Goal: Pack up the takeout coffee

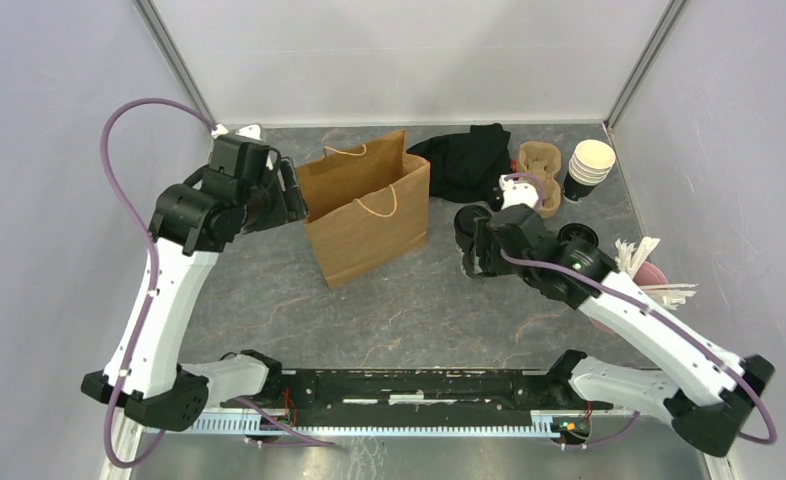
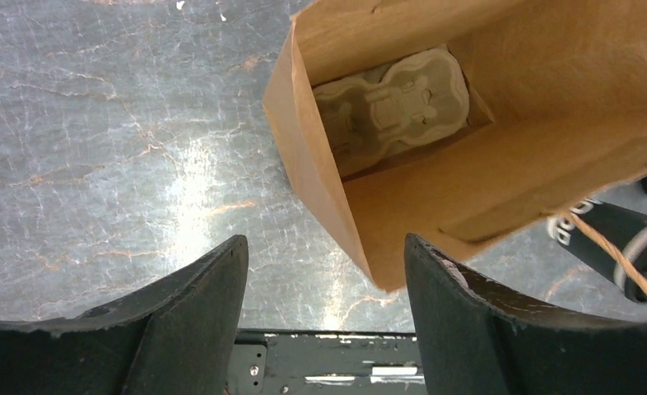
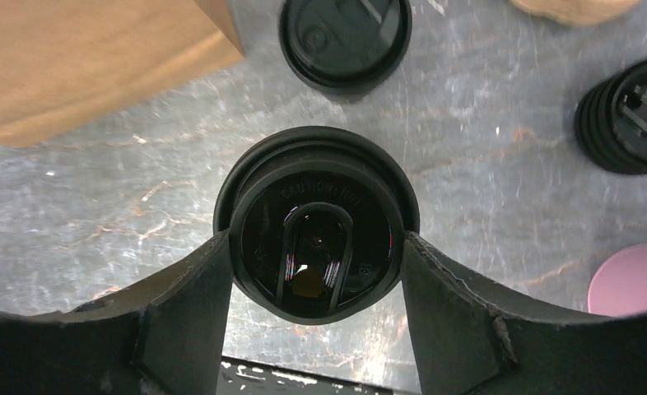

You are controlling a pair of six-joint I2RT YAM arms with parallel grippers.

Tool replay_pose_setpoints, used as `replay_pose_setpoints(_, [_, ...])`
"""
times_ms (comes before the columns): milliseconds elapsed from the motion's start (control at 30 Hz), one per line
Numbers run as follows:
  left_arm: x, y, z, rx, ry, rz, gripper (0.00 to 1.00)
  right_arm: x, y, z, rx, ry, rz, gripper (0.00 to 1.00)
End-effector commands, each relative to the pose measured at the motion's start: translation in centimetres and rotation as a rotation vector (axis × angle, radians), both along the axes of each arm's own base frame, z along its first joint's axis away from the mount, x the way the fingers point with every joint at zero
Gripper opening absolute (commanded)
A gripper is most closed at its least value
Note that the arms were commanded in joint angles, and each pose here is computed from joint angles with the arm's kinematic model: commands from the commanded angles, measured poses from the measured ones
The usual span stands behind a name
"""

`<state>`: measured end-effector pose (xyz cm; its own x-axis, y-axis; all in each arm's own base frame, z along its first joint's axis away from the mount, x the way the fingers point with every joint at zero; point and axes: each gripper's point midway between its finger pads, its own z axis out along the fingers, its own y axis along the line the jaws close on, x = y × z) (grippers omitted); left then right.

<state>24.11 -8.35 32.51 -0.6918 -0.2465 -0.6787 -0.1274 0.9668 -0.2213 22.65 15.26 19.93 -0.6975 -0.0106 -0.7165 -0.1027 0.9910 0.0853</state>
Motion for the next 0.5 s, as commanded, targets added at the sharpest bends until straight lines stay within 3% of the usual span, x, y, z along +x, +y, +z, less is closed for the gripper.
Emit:
replay_pose_setpoints(0, [3.0,-0.5,-0.3,-0.016,-0.040,0.067,0.74,1.1,0.5,6.4,0.061,-0.231,0.117,0.28])
replay_pose_setpoints(367, [6.7,-0.3,-3.1,0.089,-0.029,0.102,0.53,2.0,0.6,19.3,0.017,-0.674,0.326,0.16])
replay_pose_setpoints(467, [7.1,0.0,-2.8,0.117,-0.052,0.092,0.43,2.1,1.3,22.4,0.002,-0.810,0.389,0.08])
